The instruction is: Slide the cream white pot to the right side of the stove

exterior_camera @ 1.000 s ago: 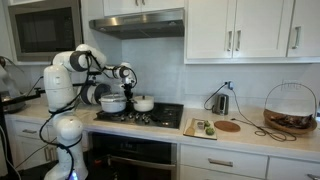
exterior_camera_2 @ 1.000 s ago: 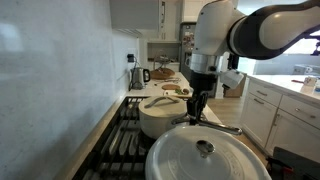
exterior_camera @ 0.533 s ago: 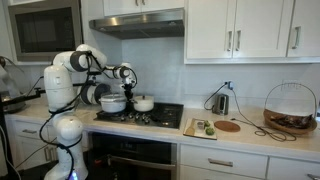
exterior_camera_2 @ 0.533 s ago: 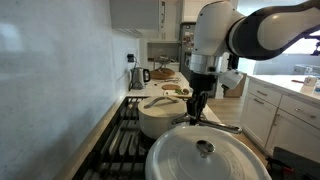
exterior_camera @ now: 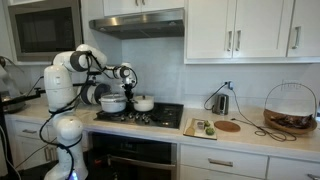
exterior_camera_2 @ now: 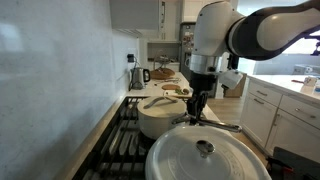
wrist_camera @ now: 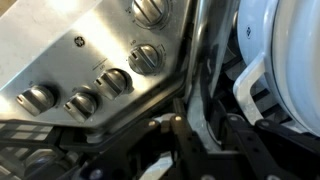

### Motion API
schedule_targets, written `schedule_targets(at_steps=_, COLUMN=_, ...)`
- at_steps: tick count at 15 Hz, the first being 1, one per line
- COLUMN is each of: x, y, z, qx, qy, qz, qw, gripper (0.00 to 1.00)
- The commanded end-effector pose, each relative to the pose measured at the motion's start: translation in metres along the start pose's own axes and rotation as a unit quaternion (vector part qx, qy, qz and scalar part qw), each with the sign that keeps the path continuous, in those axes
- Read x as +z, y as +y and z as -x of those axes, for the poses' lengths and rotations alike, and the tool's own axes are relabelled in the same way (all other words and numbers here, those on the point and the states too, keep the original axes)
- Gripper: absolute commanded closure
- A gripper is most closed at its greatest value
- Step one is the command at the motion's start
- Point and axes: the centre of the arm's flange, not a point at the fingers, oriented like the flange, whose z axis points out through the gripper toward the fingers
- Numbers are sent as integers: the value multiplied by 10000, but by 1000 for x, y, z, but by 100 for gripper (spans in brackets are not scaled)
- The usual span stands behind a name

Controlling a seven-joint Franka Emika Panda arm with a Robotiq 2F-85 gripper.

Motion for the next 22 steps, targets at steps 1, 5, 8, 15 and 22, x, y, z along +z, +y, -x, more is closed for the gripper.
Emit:
schedule_targets(at_steps=1, x=-6, y=-2, z=-7, qx=-218, qy=-67, qz=148, qw=9996, gripper=93)
schedule_targets(at_steps=5, x=-8, y=0, z=-12, qx=-541, qy=-78, qz=312, qw=9980, gripper=93)
schedule_targets(at_steps=8, x=-9, y=4, z=-15, qx=-924, qy=-74, qz=413, qw=9948, gripper=93)
schedule_targets(at_steps=15, x=-3, y=11, z=-22, qx=-1642, qy=-222, qz=391, qw=9854, gripper=93)
schedule_targets(at_steps=22, x=-3, y=25, z=-33, qx=-2269, qy=-340, qz=404, qw=9725, gripper=93)
